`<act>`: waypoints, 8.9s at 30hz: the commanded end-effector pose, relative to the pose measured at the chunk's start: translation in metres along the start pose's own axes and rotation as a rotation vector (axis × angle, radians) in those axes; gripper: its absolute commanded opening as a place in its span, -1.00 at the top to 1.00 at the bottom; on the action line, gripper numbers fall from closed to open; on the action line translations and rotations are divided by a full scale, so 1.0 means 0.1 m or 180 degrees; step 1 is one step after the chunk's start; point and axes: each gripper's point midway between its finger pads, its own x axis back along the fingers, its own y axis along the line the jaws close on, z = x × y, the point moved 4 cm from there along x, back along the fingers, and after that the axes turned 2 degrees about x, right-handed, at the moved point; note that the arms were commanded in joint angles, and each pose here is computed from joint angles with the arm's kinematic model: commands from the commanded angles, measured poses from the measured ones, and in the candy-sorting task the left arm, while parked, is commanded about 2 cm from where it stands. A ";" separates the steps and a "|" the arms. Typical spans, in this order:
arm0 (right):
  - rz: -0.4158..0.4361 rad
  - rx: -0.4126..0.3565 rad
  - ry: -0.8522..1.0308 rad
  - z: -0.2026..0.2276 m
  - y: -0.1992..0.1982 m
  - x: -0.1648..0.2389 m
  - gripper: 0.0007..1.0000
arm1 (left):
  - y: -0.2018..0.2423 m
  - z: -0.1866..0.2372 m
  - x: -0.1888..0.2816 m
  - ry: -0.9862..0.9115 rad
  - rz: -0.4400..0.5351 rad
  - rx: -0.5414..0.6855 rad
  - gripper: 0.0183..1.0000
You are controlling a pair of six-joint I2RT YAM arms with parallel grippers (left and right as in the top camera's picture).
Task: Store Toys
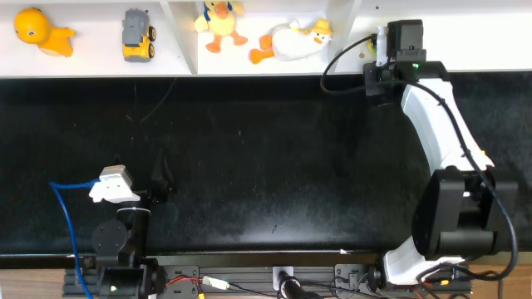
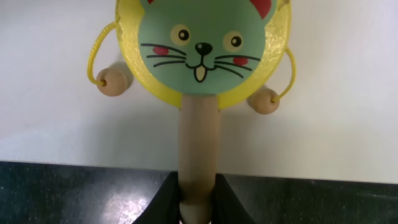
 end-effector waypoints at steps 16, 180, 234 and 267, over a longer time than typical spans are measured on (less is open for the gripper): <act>-0.0042 -0.0034 -0.0491 -0.56 -0.07 0.29 0.91 | -0.01 0.00 0.00 -0.0015 0.0031 -0.0061 -1.00; 0.0117 -0.1722 -0.0801 0.50 -1.64 1.78 0.90 | -0.01 0.00 0.00 -0.0015 0.0031 -0.0061 -0.99; 0.0100 -0.0351 -0.2723 -0.20 -1.93 0.13 0.91 | -0.01 0.00 0.00 -0.0015 0.0031 -0.0061 -1.00; 0.0092 -0.0217 -0.2864 -0.43 -1.82 -0.34 0.91 | -0.01 0.00 0.00 -0.0015 0.0031 -0.0061 -1.00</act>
